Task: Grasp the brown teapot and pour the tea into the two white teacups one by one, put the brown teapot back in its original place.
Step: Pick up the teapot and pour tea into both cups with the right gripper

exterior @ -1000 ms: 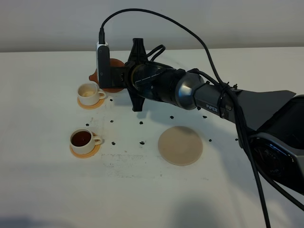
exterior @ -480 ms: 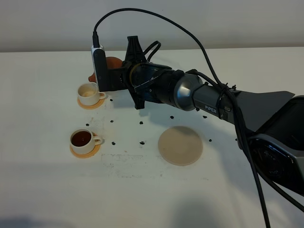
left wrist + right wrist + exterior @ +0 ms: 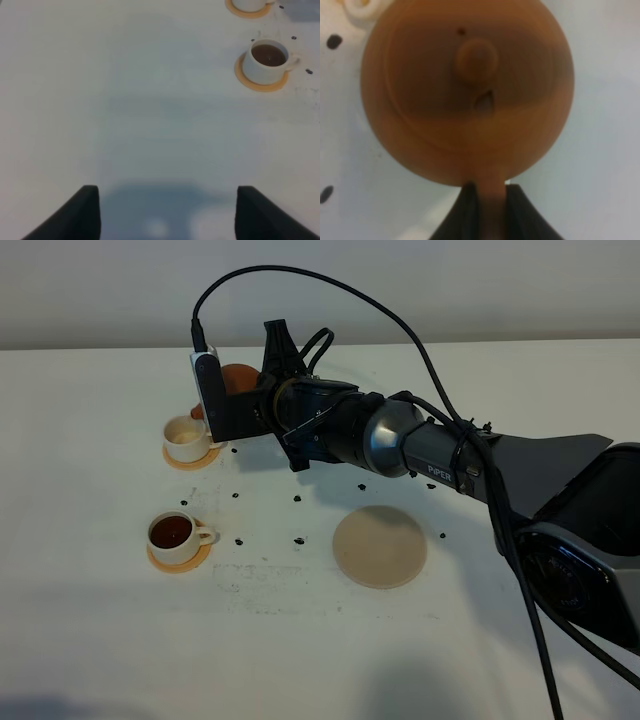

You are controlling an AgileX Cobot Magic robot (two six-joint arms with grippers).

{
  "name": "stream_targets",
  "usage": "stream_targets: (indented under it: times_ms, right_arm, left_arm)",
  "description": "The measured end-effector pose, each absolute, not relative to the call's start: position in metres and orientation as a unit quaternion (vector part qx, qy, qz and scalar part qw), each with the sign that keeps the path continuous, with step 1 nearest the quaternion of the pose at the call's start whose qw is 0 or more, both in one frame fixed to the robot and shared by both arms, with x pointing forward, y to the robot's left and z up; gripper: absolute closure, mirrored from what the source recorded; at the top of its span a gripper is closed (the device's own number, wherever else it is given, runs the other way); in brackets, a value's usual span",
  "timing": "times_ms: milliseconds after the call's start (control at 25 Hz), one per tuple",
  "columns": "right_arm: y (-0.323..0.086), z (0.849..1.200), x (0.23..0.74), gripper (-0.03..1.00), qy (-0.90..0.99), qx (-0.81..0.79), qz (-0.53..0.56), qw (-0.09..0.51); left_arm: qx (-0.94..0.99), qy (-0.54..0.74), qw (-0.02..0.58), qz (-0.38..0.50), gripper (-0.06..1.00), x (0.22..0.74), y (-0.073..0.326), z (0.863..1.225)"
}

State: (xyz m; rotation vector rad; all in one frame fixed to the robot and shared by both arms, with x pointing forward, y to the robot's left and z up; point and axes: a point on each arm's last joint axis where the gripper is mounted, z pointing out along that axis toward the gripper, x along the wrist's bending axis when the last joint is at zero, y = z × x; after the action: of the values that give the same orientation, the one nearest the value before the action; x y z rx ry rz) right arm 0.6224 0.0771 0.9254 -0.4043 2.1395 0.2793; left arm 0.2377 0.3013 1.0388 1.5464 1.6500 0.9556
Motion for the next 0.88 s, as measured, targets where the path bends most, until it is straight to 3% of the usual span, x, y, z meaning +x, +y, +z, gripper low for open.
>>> stream_targets:
  times_ms: [880]
  right_arm:
    - [0.0772,0.9283,0.6244,0.87,0.850,-0.203,0.089,0.479]
  left_arm:
    - [0.593,0.633,0.337,0.367,0.40,0.2377,0.3013,1.0388]
